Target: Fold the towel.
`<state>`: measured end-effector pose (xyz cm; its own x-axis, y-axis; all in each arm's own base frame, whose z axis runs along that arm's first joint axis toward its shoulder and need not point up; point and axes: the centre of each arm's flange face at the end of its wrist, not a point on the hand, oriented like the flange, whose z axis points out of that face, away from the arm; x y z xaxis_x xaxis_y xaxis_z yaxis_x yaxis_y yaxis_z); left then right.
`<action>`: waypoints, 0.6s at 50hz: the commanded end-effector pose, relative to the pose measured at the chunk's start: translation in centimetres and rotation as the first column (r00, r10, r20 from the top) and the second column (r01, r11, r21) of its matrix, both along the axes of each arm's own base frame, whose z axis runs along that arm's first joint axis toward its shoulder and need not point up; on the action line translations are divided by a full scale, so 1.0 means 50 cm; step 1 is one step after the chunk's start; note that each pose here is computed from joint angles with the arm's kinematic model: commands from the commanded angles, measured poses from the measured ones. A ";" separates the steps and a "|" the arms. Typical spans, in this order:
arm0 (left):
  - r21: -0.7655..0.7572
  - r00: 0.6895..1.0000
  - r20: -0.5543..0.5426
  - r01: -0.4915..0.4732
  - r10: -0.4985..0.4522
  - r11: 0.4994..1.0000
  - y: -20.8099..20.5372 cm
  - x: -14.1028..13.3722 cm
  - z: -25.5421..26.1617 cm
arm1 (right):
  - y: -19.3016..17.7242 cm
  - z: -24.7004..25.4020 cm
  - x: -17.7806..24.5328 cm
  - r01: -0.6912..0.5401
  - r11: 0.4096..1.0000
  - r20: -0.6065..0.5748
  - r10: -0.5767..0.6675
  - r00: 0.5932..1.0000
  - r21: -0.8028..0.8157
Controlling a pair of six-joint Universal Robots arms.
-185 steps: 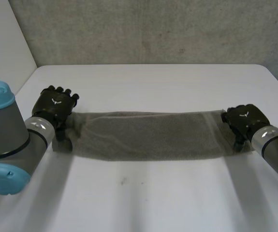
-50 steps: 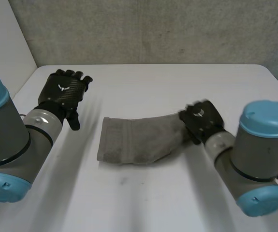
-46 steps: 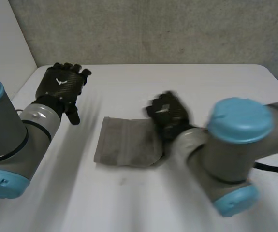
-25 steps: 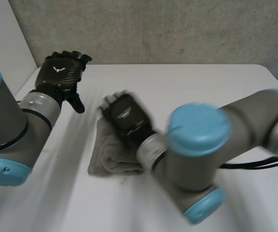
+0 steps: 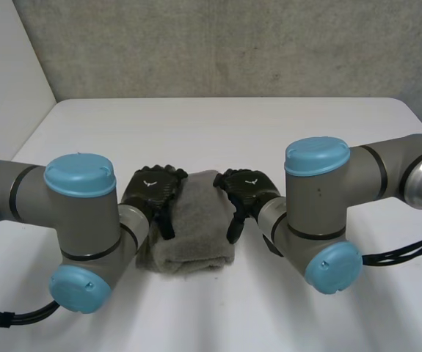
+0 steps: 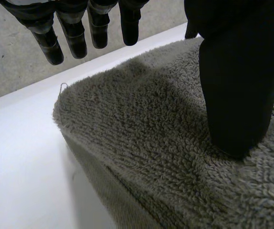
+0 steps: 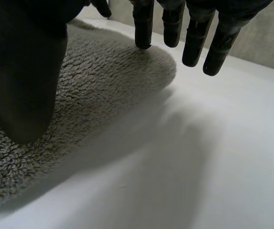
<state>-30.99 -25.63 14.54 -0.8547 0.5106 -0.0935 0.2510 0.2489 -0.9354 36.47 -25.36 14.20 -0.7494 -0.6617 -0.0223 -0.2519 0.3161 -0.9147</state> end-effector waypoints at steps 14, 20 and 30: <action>-0.255 0.986 -0.162 -0.075 0.034 0.964 0.034 0.055 0.332 | -0.008 0.337 -0.117 0.242 0.929 0.197 -0.190 0.962 -0.281; -0.308 0.971 -0.211 -0.178 0.115 0.935 0.067 0.108 0.430 | 0.011 0.406 -0.189 0.337 0.879 0.244 -0.264 0.933 -0.338; -0.308 0.966 -0.209 -0.215 0.154 0.927 0.084 0.139 0.436 | 0.032 0.402 -0.242 0.358 0.852 0.176 -0.314 0.933 -0.382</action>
<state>-24.57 -21.53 36.87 -0.9446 0.3223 -0.0620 0.0437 -0.0638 -0.9970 25.16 -24.13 34.97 -0.9348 -0.3509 0.0541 -0.0436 -0.0378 -0.9983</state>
